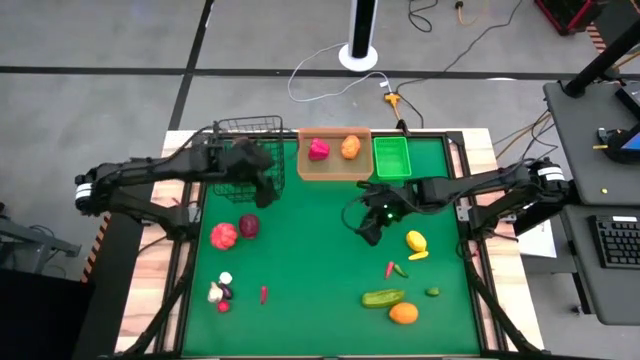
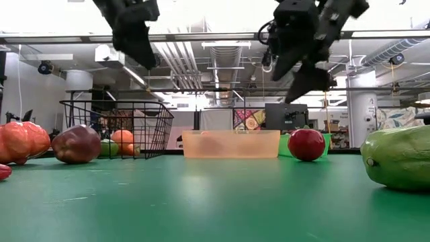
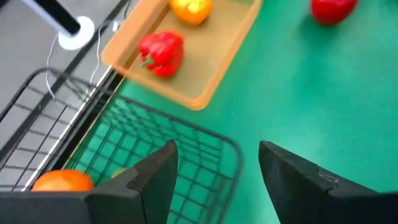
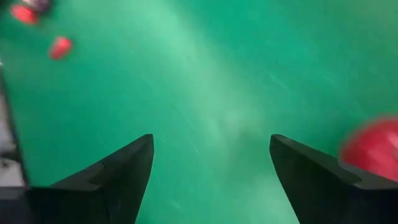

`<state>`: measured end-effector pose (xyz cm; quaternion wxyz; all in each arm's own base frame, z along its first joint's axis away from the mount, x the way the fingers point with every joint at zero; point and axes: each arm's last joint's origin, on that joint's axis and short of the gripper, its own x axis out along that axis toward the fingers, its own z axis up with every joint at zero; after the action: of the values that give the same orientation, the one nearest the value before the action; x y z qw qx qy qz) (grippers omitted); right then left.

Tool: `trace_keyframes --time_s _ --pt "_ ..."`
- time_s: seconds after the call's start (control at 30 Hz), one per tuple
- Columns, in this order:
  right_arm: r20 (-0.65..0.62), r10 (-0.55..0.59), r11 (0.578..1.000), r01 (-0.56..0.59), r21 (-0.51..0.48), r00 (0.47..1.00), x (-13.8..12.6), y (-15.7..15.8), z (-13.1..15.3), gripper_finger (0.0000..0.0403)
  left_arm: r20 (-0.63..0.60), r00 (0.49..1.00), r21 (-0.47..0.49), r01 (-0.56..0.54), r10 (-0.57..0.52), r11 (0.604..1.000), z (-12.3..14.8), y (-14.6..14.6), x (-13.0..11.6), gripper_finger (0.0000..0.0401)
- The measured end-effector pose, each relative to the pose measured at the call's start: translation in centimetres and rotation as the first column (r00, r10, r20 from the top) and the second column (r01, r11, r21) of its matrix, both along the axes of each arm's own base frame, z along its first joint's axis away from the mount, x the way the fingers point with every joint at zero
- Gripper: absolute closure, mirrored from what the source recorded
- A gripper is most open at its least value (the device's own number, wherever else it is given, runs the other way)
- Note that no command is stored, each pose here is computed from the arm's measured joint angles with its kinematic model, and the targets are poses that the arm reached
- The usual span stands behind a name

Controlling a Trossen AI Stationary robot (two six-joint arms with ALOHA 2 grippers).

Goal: Sort produce into baskets
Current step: Put the yellow lemon into the black wire basket

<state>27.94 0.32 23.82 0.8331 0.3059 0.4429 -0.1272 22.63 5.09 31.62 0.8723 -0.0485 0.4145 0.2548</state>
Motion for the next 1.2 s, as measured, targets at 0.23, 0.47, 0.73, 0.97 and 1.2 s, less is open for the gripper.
trace_keyframes --time_s 0.23,0.47,0.73,0.97,1.2 --pt "-0.346 -0.072 0.997 0.063 -0.037 0.935 -2.7 1.7 2.2 0.0098 0.062 0.995 0.049 0.069 -0.072 0.996 0.8 -4.5 -0.3 0.0194" --pt "-0.562 -0.155 0.988 0.134 -0.079 0.812 -5.9 2.9 1.0 0.0078 0.113 0.989 0.119 0.084 -0.098 0.989 0.7 -8.0 -0.5 0.0194" --pt "-0.675 -0.186 0.978 0.198 -0.061 0.714 -8.9 3.0 -2.6 0.0057 0.129 0.982 0.146 0.12 -0.139 0.982 -1.0 -10.2 -0.2 0.0194" --pt "-0.645 -0.174 0.979 0.199 -0.035 0.744 -9.7 2.9 -5.0 0.0055 0.1 0.986 0.15 0.121 -0.137 0.981 -1.8 -10.5 0.6 0.0194" --pt "-0.602 -0.148 0.984 0.175 -0.014 0.785 -9.6 2.9 -6.3 0.0054 0.088 0.984 0.168 0.139 -0.155 0.976 -2.1 -10.6 1.1 0.0194"
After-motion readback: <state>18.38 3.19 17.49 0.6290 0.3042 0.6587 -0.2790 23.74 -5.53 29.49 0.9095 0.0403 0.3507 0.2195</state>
